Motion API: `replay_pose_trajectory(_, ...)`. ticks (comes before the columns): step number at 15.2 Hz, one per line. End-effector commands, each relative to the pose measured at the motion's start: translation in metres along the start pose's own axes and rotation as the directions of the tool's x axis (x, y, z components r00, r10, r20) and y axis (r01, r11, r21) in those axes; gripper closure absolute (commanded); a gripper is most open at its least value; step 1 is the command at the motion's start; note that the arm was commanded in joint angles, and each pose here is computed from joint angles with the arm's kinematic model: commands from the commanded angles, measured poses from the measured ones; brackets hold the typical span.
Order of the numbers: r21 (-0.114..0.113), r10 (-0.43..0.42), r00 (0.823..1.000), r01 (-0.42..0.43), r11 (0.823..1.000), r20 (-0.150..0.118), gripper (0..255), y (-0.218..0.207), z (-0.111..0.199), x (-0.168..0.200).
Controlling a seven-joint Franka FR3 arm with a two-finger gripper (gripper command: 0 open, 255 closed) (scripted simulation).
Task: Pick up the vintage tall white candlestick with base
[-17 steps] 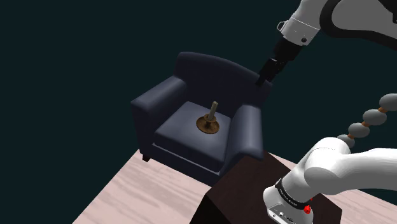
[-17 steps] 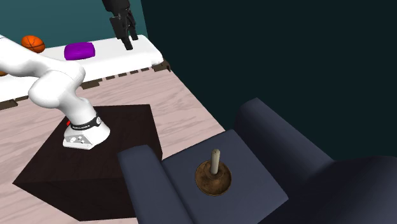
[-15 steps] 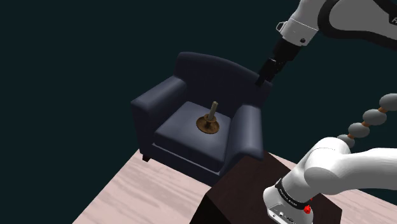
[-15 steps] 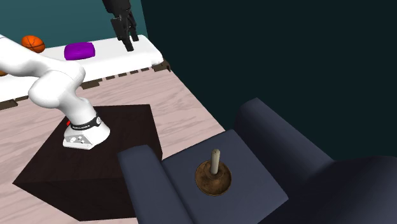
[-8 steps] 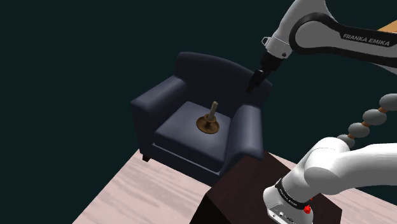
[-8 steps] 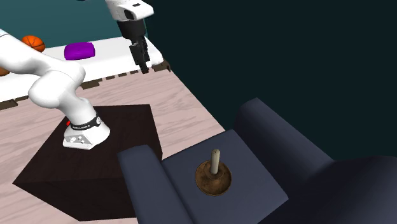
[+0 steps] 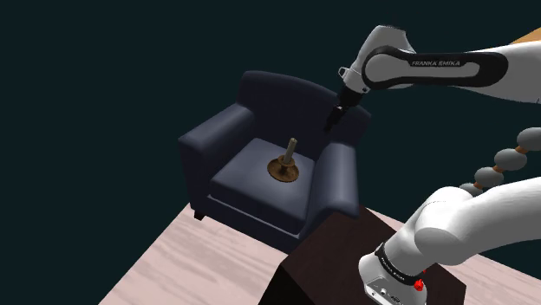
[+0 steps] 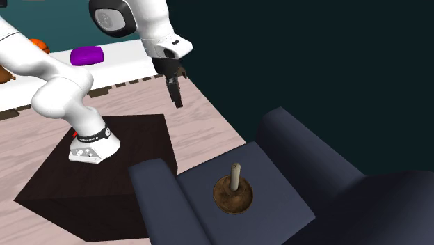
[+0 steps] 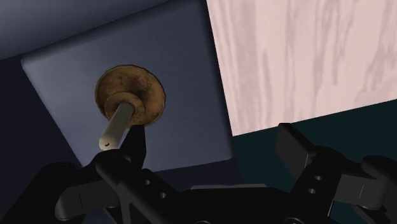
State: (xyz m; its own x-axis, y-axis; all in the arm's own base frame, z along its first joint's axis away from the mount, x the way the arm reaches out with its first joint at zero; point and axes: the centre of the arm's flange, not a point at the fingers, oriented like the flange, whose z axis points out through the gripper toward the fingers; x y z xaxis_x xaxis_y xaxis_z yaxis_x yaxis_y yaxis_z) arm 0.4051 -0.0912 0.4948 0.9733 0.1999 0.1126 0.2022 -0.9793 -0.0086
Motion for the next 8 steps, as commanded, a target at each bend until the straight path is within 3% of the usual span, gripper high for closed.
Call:
replay_pose_trajectory(1, 0.001, -0.027, 1.0, 0.027, 1.0, 0.0, 0, 0.014, 0.019, 0.013)
replay_pose_trajectory(8, 0.008, -0.117, 0.993, 0.117, 0.993, 0.003, 0, 0.065, 0.087, 0.052)
